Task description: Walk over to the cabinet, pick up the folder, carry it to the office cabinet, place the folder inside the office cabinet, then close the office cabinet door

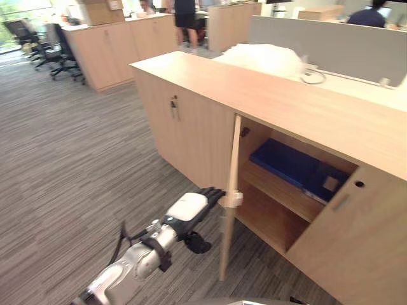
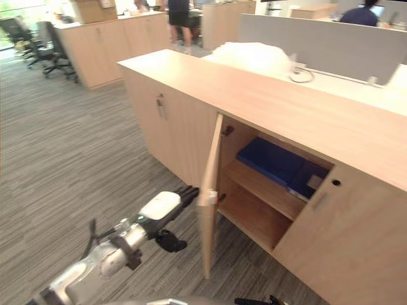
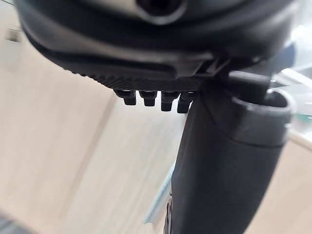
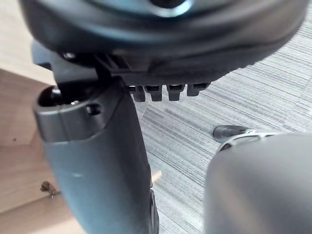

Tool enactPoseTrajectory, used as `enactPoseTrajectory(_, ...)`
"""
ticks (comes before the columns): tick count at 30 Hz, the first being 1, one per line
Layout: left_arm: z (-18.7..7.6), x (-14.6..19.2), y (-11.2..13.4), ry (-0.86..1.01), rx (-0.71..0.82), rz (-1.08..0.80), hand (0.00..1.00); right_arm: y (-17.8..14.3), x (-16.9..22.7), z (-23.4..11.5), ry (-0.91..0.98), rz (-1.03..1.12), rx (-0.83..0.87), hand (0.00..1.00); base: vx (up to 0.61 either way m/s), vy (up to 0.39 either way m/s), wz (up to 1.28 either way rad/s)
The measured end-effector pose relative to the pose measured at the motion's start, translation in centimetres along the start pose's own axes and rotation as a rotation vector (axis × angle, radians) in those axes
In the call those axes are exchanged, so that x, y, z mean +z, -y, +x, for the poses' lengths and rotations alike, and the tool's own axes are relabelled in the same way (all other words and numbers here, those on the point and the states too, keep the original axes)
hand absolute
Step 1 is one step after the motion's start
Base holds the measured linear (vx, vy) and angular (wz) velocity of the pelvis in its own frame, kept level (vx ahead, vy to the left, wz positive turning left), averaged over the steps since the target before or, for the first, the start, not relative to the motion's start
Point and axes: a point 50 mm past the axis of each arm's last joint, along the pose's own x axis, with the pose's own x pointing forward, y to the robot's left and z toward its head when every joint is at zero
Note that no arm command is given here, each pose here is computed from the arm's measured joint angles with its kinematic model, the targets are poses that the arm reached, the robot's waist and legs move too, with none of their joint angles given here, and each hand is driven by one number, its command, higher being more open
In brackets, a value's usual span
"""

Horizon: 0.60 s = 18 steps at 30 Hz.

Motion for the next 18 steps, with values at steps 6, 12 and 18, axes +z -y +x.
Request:
enactPoseTrajectory(6, 2.3, 8.2, -1.4, 0.450, 0.137, -0.093, 1.00, 0.1, -1.9, -0.3, -0.057, -0.004, -0.016, 1.00, 0.03, -0.005, -0.12)
enactPoseTrajectory(12, 3.0, 5.8, 0.7, 0.291, 0.064, -0.126, 1.00, 0.1, -2.0, -0.3, -0.063, -0.008, -0.018, 1.00, 0.01, -0.050, 0.06)
enactPoseTrajectory(18, 2.7, 4.4, 4.0, 0.134, 0.015, -0.292, 1.00, -0.2, -1.3, -0.2, -0.043, -0.045, -0.016, 1.00, 0.00, -0.018, 0.01)
